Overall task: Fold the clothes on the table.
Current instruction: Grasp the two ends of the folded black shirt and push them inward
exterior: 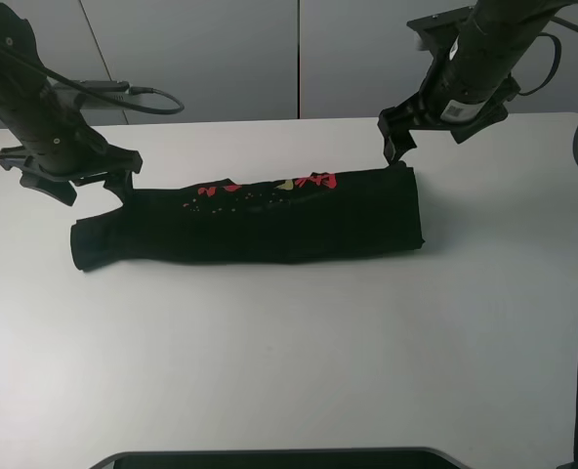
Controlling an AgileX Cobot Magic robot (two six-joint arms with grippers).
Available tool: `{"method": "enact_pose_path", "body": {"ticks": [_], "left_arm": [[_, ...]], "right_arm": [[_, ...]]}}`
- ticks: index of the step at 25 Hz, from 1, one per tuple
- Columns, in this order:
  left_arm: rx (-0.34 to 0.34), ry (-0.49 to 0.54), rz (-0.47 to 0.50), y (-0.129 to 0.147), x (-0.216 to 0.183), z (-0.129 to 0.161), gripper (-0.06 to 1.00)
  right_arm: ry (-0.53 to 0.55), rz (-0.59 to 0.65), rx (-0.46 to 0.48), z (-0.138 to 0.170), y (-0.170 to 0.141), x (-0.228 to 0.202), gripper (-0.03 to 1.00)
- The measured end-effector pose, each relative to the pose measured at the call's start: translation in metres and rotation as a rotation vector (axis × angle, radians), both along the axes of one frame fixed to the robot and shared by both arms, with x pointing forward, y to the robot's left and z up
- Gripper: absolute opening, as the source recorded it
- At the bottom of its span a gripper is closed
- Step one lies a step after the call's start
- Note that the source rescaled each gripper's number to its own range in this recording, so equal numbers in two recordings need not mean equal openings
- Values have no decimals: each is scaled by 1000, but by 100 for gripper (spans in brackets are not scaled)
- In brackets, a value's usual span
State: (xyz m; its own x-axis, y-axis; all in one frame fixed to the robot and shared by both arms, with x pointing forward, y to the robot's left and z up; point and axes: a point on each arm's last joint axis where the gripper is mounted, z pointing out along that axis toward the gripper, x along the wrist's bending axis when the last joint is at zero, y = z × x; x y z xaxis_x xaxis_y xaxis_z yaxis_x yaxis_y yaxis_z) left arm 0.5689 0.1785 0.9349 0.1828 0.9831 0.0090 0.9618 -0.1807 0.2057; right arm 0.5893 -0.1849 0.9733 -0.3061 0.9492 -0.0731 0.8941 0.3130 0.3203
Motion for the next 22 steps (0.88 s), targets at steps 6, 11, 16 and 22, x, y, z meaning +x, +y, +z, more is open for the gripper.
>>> {"method": "enact_pose_path", "body": {"ticks": [6, 11, 16, 22], "left_arm": [[-3, 37, 36, 10, 5, -11, 99], [14, 84, 33, 11, 6, -32, 99], [17, 111, 50, 14, 10, -48, 99], [19, 126, 54, 15, 11, -58, 99]], "right_arm": [[56, -3, 0, -8, 1, -1, 100], [137, -27, 19, -31, 5, 0, 100], [181, -38, 21, -47, 7, 1, 100], [202, -75, 27, -65, -1, 9, 100]]}}
